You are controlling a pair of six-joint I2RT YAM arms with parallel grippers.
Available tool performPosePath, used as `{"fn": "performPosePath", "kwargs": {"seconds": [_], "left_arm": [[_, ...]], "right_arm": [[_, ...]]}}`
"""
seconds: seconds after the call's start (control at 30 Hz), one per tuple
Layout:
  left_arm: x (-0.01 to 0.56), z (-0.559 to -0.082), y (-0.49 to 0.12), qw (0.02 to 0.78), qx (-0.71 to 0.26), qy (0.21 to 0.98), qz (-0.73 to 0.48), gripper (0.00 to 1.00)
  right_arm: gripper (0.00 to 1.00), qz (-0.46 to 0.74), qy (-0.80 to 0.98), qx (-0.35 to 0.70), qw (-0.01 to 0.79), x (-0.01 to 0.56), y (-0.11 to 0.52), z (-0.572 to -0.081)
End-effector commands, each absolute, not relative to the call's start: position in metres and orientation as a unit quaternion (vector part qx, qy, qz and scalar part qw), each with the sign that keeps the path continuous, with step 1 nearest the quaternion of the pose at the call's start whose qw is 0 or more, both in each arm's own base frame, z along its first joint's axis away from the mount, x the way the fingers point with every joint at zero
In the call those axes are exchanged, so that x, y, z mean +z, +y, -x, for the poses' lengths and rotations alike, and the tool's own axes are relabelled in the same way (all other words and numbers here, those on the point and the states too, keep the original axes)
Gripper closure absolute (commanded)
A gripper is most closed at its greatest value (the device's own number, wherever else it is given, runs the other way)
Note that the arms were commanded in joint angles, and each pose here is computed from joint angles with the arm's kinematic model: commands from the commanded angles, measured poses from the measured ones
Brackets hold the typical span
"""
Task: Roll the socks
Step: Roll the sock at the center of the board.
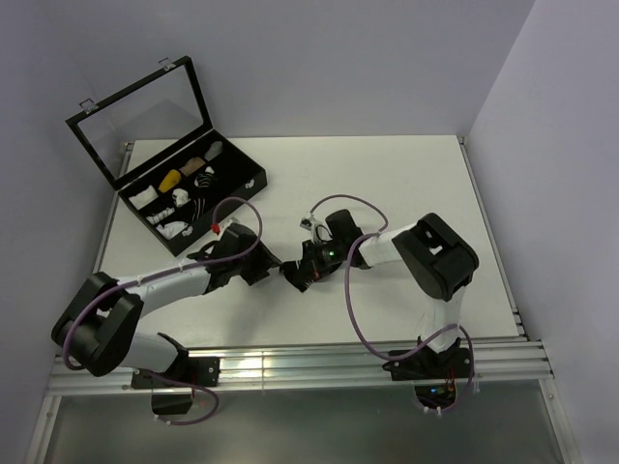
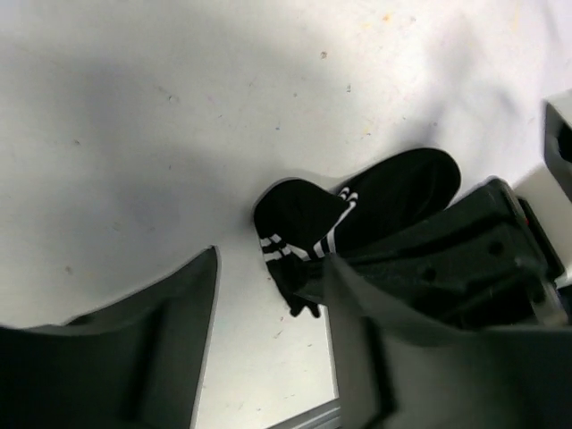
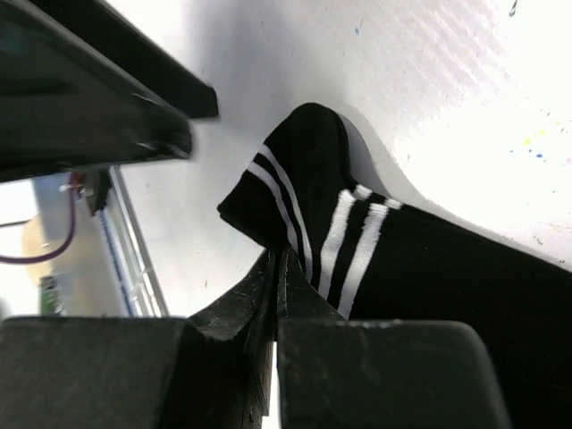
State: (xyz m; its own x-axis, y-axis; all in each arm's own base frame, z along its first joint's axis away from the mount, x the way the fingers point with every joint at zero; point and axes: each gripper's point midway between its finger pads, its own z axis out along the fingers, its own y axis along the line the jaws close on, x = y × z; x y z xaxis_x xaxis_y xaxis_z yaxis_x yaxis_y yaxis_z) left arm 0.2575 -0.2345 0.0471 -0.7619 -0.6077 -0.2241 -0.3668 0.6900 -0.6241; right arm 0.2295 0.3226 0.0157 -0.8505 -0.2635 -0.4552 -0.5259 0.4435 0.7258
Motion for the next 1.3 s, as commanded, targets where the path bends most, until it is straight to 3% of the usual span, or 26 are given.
{"fn": "performPosePath", "kwargs": {"seconds": [0.0,0.23,0.53,0.83,1.27], "left_arm": [[0.068,-0.269,-0.226,0.278,-0.295,0.883,0.239,0.41],[0.067,-0.256,-0.231,0.316,-0.328,0.881,0.125,0.48],[0.053,-0.237,-0.243,0.299,-0.345,0.889,0.037,0.43],[0.024,-0.231,-0.241,0.267,-0.296,0.916,0.040,0.52],[0.005,-0.244,-0.237,0.250,-0.237,0.936,0.068,0.54]], "right_arm": [[1.00,0.217,0.848,0.477,0.083,0.001,0.314,-0.217],[1.00,0.202,0.845,0.492,0.056,0.005,0.317,-0.219],[1.00,0.160,0.854,0.495,0.022,-0.004,0.311,-0.229],[1.00,0.149,0.861,0.486,0.022,-0.008,0.307,-0.235],[1.00,0.151,0.864,0.480,0.025,-0.009,0.306,-0.237]]}}
